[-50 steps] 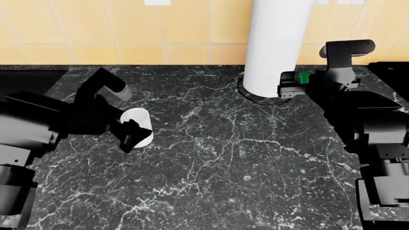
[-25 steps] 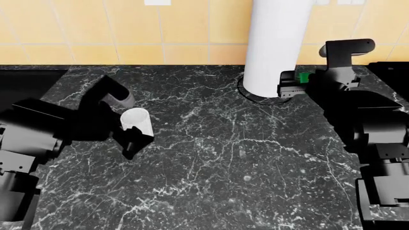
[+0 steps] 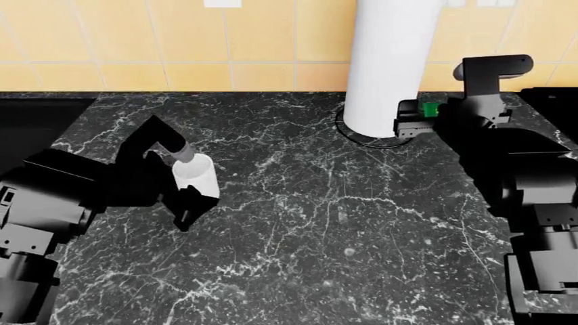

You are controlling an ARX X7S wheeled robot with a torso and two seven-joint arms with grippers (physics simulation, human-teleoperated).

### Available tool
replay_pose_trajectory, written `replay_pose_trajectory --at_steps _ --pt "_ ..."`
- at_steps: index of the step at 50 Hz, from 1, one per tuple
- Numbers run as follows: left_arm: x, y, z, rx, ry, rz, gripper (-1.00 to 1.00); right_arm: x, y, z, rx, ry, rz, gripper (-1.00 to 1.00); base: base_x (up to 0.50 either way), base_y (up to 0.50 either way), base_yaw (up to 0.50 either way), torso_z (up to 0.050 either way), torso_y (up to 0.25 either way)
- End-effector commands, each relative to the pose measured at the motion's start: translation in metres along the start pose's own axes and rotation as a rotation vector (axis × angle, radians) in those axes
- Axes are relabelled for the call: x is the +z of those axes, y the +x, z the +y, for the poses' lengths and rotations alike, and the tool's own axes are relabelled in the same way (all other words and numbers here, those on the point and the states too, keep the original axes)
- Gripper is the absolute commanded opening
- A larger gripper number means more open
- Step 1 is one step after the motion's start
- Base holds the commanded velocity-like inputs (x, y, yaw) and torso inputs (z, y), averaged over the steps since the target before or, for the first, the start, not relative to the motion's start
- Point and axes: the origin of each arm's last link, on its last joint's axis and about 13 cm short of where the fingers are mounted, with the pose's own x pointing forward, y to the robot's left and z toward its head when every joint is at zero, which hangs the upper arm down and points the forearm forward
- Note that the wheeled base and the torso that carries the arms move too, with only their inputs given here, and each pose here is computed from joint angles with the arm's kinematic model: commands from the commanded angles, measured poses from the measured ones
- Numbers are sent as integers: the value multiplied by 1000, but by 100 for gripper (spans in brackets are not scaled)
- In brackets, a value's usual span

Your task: A wet mug is on the counter and needs to be dried. Pick it up and place it upside down in the open cabinet.

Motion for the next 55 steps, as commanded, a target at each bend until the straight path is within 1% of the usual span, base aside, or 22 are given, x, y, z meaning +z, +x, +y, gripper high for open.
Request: replay_pose_trajectory --at_steps 1,12,17,24,30,35,39,41,44,47,50,51,52,54,55 --pt "-9 8 -1 -34 -4 -50 -100 1 -2 -1 -10 2 -7 100 0 0 0 0 0" --pt "-13 14 0 14 2 -68 -100 3 -2 0 -8 -2 -14 100 0 0 -1 0 0" --pt "-10 13 -4 46 23 -107 -100 4 -3 -1 -9 -1 -18 100 0 0 -1 0 0" --pt "21 -9 -19 160 66 -229 -100 17 -11 0 18 -4 -48 100 0 0 0 0 0" --pt "48 -27 -28 218 71 -310 -100 48 -32 3 70 -16 -113 100 0 0 0 0 0" --pt "64 -37 -32 243 96 -352 -100 69 -51 4 91 -25 -161 100 0 0 0 0 0" --pt "75 -43 -35 264 109 -383 -100 79 -63 6 101 -35 -178 100 0 0 0 0 0" --pt "80 -46 -36 285 122 -403 -100 84 -69 8 105 -39 -189 100 0 0 0 0 0" --pt "87 -49 -37 344 138 -453 -100 94 -81 11 114 -49 -212 100 0 0 0 0 0" --pt "93 -50 -36 407 175 -501 -100 104 -91 15 127 -65 -236 100 0 0 0 0 0" --pt "94 -49 -39 477 265 -554 -100 112 -101 19 140 -78 -254 100 0 0 0 0 0" --pt "93 -48 -40 488 284 -566 -100 113 -103 19 143 -80 -258 100 0 0 0 0 0" --pt "92 -46 -41 516 329 -585 -100 115 -105 19 149 -78 -263 100 0 0 0 0 0" --pt "90 -42 -42 553 379 -610 -100 117 -108 19 159 -71 -268 100 0 0 0 0 0" --pt "87 -39 -42 578 427 -627 -100 117 -110 19 164 -66 -268 100 0 0 0 0 0"
